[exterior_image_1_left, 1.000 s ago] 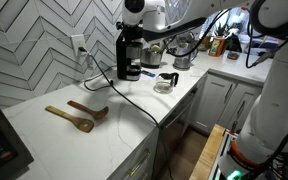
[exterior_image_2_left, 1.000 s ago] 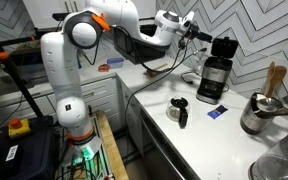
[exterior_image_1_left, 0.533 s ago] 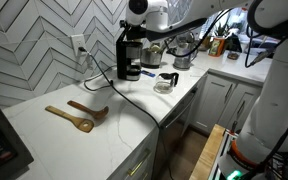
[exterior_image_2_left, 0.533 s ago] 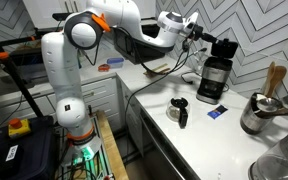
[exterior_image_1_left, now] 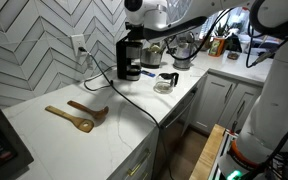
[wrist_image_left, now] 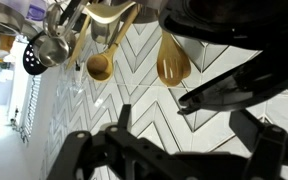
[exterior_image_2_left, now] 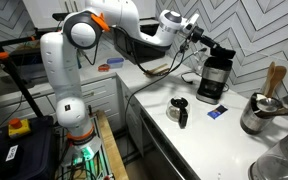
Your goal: Close the opened top lid of the coffee maker, remove the plate that is in the coffee maker rack and put it on top of the coffee maker
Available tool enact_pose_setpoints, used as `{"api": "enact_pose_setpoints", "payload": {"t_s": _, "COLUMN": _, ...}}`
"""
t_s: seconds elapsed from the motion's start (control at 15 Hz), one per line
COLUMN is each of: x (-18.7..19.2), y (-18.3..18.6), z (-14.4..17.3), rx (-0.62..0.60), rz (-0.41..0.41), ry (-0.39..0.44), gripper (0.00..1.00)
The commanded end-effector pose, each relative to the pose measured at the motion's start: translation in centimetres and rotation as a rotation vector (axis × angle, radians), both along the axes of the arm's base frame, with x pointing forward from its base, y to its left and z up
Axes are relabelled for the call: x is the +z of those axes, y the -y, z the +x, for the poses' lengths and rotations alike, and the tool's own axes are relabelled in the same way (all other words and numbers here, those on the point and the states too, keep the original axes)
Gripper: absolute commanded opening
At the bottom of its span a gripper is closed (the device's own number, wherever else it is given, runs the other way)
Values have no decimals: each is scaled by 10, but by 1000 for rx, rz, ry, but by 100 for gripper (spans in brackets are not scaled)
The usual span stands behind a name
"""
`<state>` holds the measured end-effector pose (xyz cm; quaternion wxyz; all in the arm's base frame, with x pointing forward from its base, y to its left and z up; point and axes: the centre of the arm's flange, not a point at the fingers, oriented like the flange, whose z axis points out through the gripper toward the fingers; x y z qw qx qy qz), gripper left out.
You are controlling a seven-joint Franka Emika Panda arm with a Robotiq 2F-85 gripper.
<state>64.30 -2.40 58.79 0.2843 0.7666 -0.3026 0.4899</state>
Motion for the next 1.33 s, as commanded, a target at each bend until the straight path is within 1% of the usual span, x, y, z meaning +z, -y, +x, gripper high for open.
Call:
{"api": "enact_pose_setpoints", "payload": {"t_s": 0.0, "x": -11, "y": 3, "z": -15, "rx": -40, "rz": 100, "ry": -29, "gripper": 100}}
{"api": "enact_pose_setpoints", "payload": {"t_s": 0.2, "x": -18, "y": 2, "z": -18, "rx": -32, "rz": 148, "ry": -35, "gripper": 100}}
{"api": "enact_pose_setpoints", "payload": {"t_s": 0.4, "x": -19, "y": 4, "z": -26, "rx": -57, "rz": 201, "ry": -49, "gripper": 100}}
{"api": "enact_pose_setpoints", "payload": {"t_s": 0.47, "x": -21, "y": 5, "z": -32, "rx": -63, "rz": 240, "ry": -66, "gripper": 100}}
{"api": "enact_pose_setpoints", "payload": {"t_s": 0.67, "x": -26, "y": 2, "z": -49, "rx": -51, "rz": 312, "ry": -104, "gripper": 100}}
{"api": "enact_pose_setpoints", "payload": {"t_s": 0.93, "x": -27, "y": -5, "z": -82, "rx": 82, "rz": 408, "ry": -190, "gripper": 100}}
{"api": "enact_pose_setpoints", "payload": {"t_s": 1.27, "x": -32, "y": -1, "z": -126, "rx": 283, "rz": 506, "ry": -337, "gripper": 100}}
